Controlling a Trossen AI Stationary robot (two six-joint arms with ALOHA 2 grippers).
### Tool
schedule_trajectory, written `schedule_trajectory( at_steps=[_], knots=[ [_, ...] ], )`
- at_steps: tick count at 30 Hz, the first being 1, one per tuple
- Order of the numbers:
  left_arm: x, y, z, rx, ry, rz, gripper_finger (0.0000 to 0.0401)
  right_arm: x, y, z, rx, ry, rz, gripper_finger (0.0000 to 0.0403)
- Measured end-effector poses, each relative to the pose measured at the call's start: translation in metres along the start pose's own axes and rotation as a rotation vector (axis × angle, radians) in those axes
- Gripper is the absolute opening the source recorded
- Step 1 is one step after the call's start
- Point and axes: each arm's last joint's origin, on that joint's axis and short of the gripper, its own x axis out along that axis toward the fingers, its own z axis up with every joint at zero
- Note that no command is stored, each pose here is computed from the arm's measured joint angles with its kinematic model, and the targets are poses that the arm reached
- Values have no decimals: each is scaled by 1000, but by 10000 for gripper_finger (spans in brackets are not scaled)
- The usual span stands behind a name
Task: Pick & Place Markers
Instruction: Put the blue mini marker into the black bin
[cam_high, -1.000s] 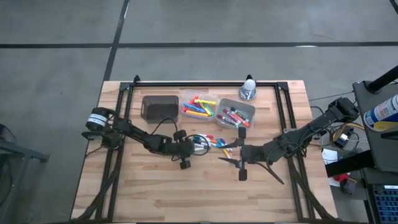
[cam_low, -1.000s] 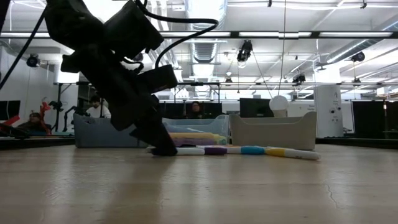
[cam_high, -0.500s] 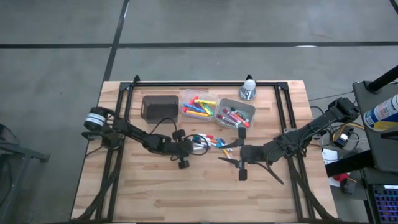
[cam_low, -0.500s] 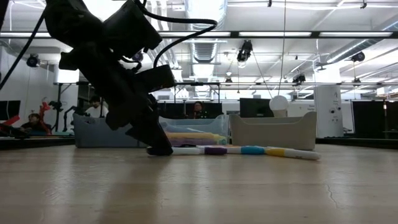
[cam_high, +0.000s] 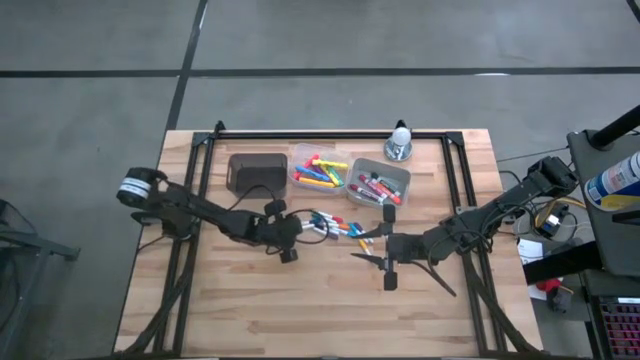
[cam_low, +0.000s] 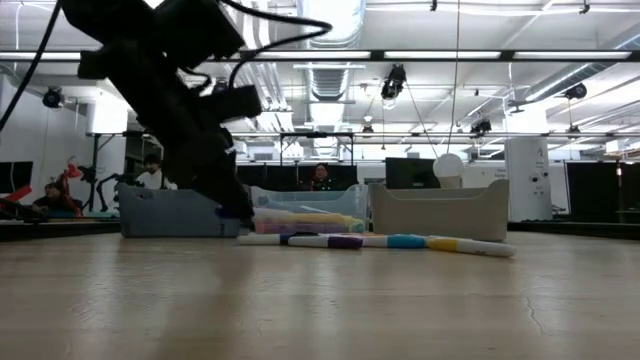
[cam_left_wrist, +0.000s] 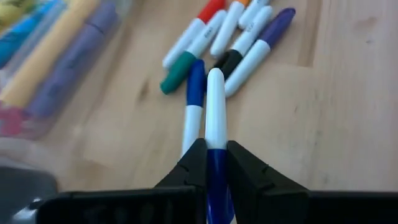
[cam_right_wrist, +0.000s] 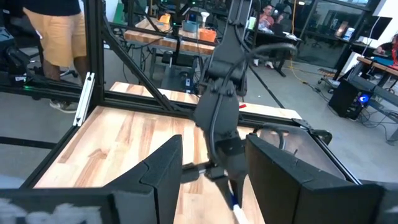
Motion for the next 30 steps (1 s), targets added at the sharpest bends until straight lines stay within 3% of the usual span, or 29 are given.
schedule_trajectory(
  at_steps=[3, 8, 16, 23, 26, 30],
  knots=[
    [-11, 6, 1, 7, 0, 46, 34, 0, 0, 0, 1, 0, 0, 166],
    [-35, 27, 0, 20, 4, 263, 35, 0, 0, 0, 3, 0, 0, 166],
    [-58, 69, 4, -158, -68, 500, 37, 0, 0, 0, 3, 0, 0, 166],
    [-44, 121, -7, -413, 40, 509, 38, 0, 0, 0, 3, 0, 0, 166],
    [-36, 139, -15, -507, 114, 441, 39, 0, 0, 0, 0, 0, 0, 166],
    [-29, 155, -23, -543, 163, 457, 39, 0, 0, 0, -1, 1, 0, 166]
  ],
)
